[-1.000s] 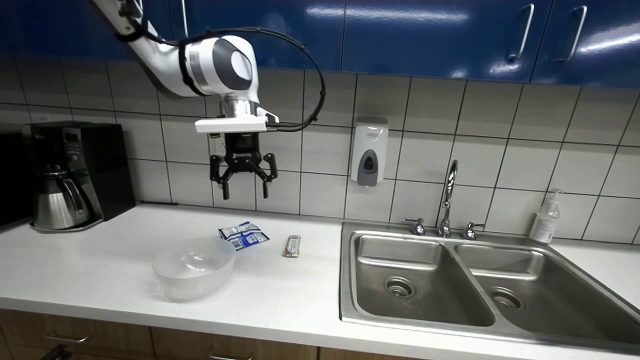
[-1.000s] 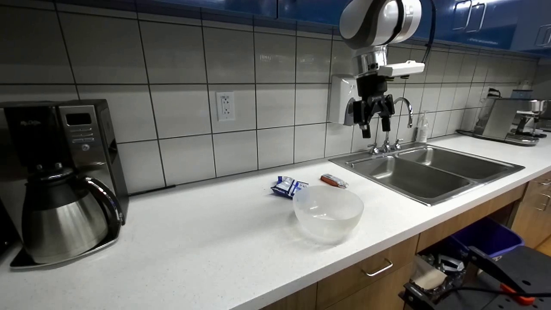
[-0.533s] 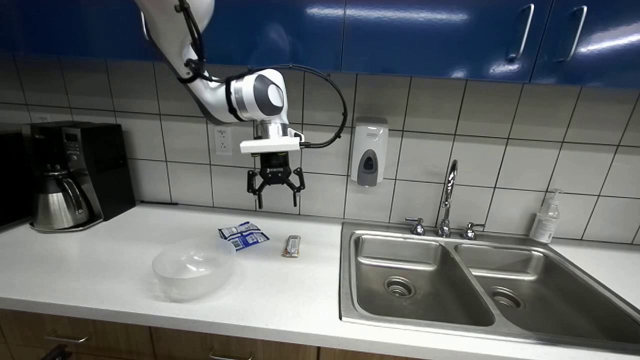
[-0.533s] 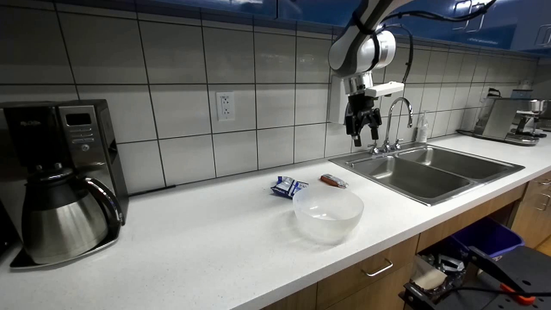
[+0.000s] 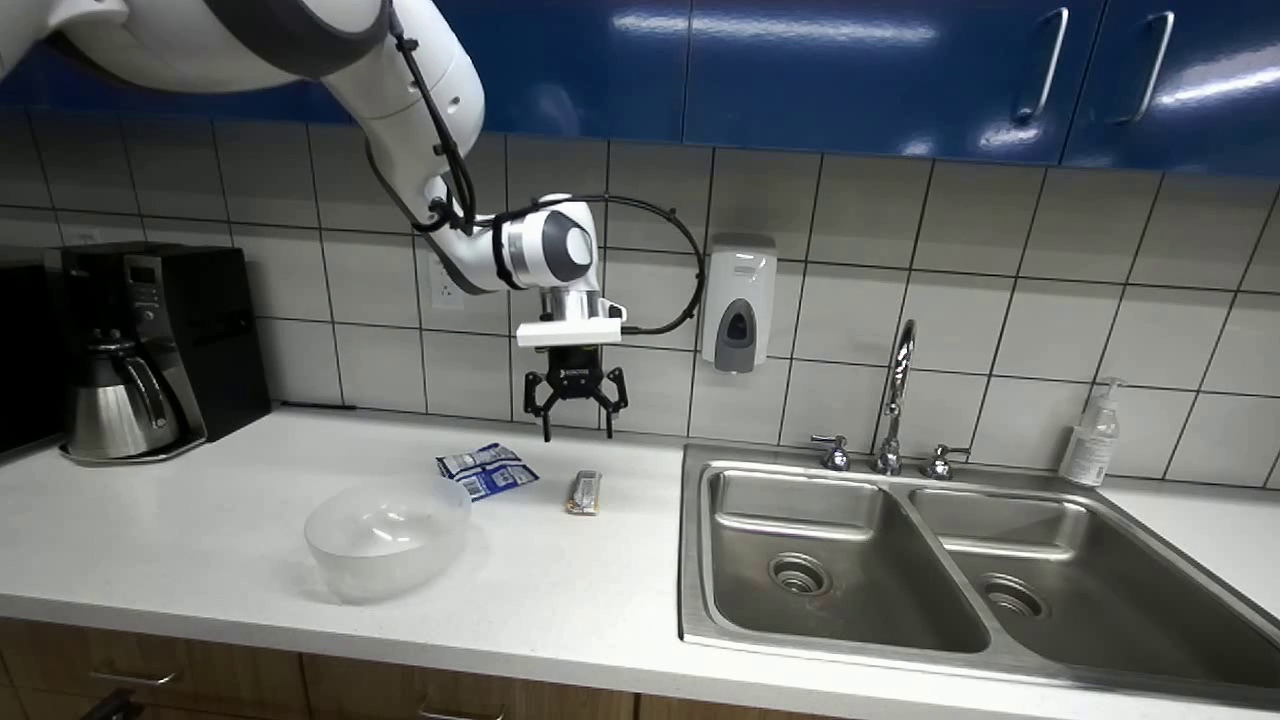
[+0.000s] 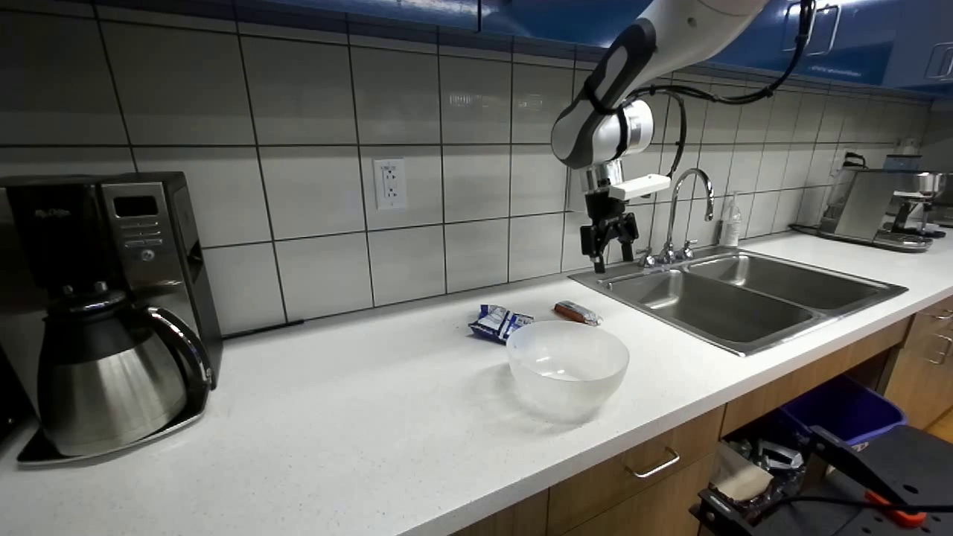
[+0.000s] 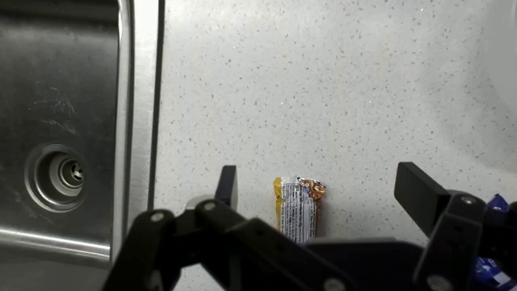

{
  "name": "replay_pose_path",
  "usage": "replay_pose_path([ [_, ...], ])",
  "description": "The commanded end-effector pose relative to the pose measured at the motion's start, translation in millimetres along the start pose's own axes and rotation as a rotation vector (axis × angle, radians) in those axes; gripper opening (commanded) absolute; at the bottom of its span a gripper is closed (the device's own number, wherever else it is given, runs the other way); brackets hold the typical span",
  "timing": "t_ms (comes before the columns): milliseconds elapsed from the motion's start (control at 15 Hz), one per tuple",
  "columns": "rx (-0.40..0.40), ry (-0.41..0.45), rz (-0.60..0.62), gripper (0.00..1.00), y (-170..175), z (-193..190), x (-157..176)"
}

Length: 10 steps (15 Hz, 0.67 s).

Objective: Put the right packet in the bowl

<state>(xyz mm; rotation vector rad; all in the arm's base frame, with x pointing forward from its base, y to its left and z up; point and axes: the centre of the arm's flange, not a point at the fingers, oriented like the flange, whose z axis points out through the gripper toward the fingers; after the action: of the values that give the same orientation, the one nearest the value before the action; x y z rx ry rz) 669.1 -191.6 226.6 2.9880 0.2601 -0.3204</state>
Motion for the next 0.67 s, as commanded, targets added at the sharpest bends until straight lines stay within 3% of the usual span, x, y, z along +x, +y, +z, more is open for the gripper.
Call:
replay_pose_path([
  [0, 0.028, -0.021, -0.014, 1.0, 14, 20, 38],
  [600, 0.029, 0.005, -0.049, 1.0, 10, 69, 83],
])
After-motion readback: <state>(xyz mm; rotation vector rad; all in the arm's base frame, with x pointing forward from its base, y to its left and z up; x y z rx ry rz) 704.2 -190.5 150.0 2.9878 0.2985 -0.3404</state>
